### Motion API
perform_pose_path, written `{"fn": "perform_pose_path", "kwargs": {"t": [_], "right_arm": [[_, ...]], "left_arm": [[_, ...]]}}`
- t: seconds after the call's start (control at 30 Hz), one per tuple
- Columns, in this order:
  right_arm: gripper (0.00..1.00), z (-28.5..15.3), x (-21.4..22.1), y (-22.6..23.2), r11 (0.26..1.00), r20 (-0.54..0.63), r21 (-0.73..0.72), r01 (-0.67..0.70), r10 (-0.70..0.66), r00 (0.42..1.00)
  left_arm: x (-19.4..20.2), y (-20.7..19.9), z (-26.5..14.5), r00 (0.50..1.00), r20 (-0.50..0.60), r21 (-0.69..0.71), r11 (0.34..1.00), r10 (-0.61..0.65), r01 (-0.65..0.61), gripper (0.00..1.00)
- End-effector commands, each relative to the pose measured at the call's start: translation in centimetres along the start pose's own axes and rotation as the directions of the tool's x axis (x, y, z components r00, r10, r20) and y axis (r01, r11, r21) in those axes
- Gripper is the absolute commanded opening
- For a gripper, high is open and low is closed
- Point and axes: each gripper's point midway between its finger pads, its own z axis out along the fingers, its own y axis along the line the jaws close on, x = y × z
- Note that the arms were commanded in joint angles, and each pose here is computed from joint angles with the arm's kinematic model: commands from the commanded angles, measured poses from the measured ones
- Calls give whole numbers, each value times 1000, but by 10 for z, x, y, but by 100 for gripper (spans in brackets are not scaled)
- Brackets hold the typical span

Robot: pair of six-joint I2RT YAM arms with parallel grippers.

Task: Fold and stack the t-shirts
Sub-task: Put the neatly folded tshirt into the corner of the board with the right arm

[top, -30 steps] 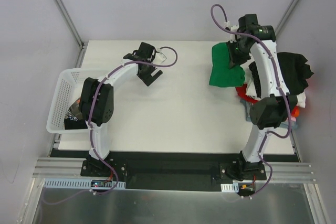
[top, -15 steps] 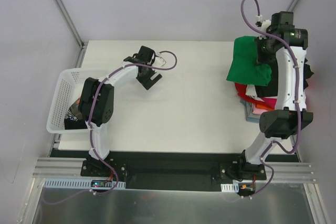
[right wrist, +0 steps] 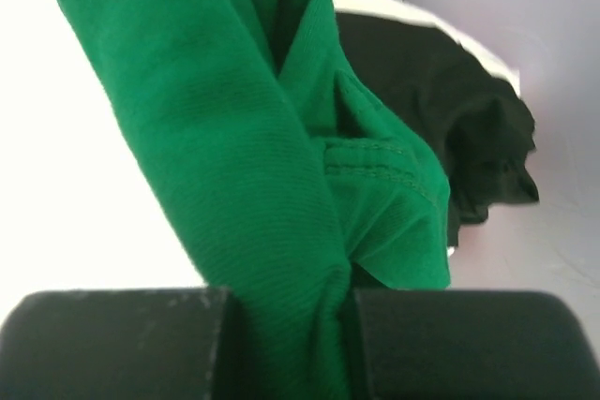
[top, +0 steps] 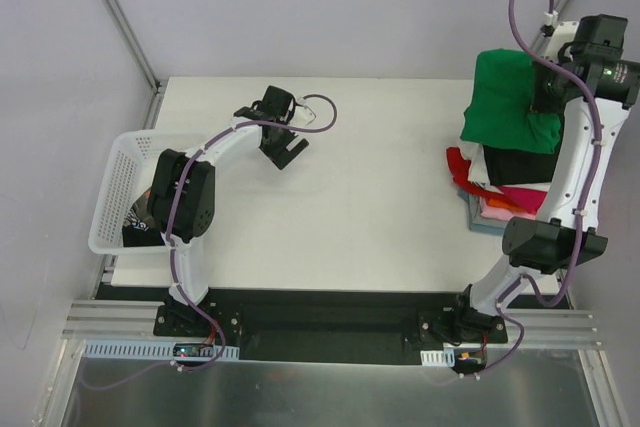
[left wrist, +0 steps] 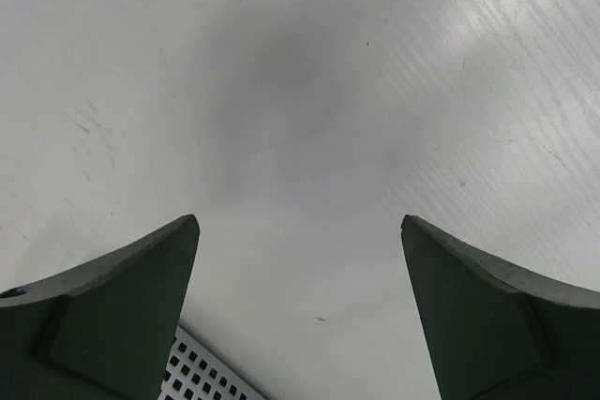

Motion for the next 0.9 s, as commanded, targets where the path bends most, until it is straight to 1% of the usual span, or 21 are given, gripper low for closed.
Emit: {"fn": "perform_pose_path", "kwargs": {"t": [0.0,0.03,0.17,0.23,0.33,0.47,0.57,0.7,0.73,0.8,0.87], "right_arm": [[1,-23,5,-19,1000,71,16,-26,25,997],[1,-24,9,-29,998,69,30,-49,47,997],[1,-27,18,-43,994,73,-3,-107,107,992],[1,-28,24,-56,992,73,17,-123,122,990],[1,-24,30,-69,989,64,12,-149,148,987],[1,-11,42,-81,986,21,15,-167,167,986],[1,9,55,-95,982,-27,25,-185,186,982],[1,54,75,-108,981,-127,18,-195,196,972],[1,61,77,-115,981,-142,41,-192,196,970],[1,71,73,-126,980,-139,67,-189,196,971],[1,88,75,-132,977,-164,72,-199,209,964]], "left_arm": [[-16,6,-17,999,52,-30,1000,-4,6,90],[-16,4,-17,999,52,-29,1000,0,2,90],[-16,4,-16,999,47,-34,999,7,-5,90],[-16,4,-16,999,46,-36,999,8,-7,90],[-15,1,-15,999,45,-28,1000,8,-7,90],[-14,0,-16,999,42,-28,1000,11,-10,90],[-15,-3,-16,999,48,-19,1000,11,-10,90],[-15,-8,-16,999,48,-10,1000,19,-18,90],[-14,-9,-16,999,46,-7,1000,16,-16,90],[-14,-11,-16,999,47,-2,1000,19,-19,90],[-14,-13,-17,999,48,0,1000,20,-20,90]]}}
